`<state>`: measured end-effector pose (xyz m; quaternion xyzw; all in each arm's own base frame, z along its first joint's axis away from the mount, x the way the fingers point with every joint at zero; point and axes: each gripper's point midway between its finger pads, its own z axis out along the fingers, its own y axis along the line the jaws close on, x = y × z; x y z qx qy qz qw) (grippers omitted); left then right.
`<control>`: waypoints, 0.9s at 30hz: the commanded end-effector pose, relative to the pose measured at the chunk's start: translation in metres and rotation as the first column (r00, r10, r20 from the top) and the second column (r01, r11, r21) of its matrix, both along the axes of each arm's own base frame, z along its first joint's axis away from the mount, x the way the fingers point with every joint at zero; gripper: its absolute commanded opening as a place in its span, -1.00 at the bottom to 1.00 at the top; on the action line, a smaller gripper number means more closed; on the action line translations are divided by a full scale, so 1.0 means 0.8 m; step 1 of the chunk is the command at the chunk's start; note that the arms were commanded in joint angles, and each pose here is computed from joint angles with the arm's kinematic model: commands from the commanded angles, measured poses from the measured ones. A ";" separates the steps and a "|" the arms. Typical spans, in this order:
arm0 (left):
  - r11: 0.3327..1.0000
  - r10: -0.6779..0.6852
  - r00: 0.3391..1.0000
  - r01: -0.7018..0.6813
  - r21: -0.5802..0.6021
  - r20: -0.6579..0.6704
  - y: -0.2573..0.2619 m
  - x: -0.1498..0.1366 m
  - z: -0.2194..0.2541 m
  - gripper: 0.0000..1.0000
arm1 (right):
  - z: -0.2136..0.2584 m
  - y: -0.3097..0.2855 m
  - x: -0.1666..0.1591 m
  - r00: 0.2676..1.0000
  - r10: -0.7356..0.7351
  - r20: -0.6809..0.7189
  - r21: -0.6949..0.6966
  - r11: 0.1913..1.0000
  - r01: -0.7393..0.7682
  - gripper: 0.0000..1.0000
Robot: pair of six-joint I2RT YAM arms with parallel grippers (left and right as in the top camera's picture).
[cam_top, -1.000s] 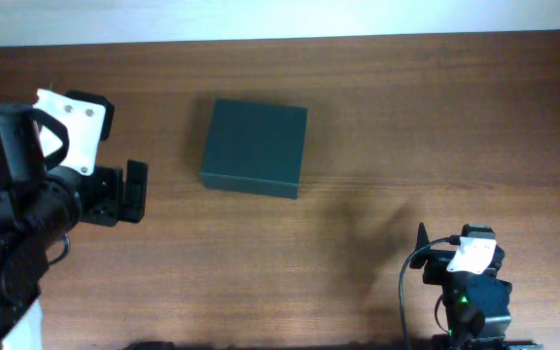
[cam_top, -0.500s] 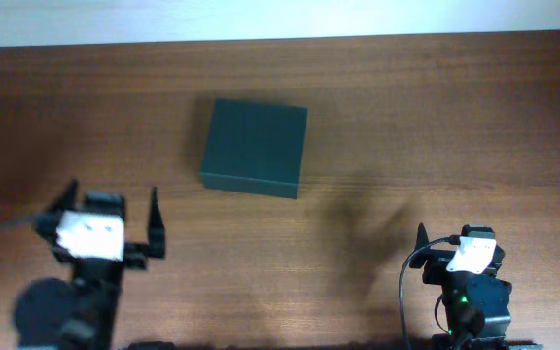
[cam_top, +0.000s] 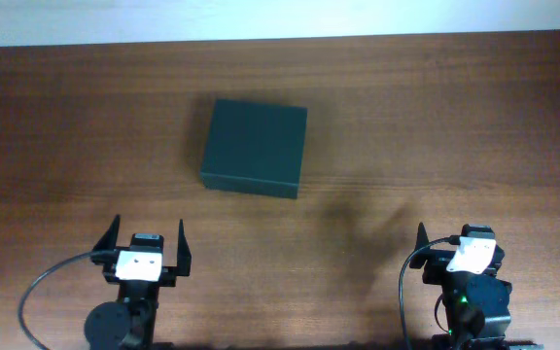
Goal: Pack container
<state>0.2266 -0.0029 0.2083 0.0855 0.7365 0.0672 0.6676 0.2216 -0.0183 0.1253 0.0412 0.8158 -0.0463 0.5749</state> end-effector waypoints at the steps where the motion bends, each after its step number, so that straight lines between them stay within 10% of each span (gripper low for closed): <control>1: 1.000 0.006 1.000 -0.006 0.009 -0.007 0.001 0.004 -0.019 0.99 | -0.002 -0.002 0.000 1.000 -0.013 0.004 0.010 1.000 0.013 0.97; 27: 1.000 -0.018 1.000 0.018 0.009 -0.003 -0.006 0.021 -0.065 0.99 | -0.002 -0.002 0.000 1.000 -0.013 0.004 0.010 1.000 0.013 0.97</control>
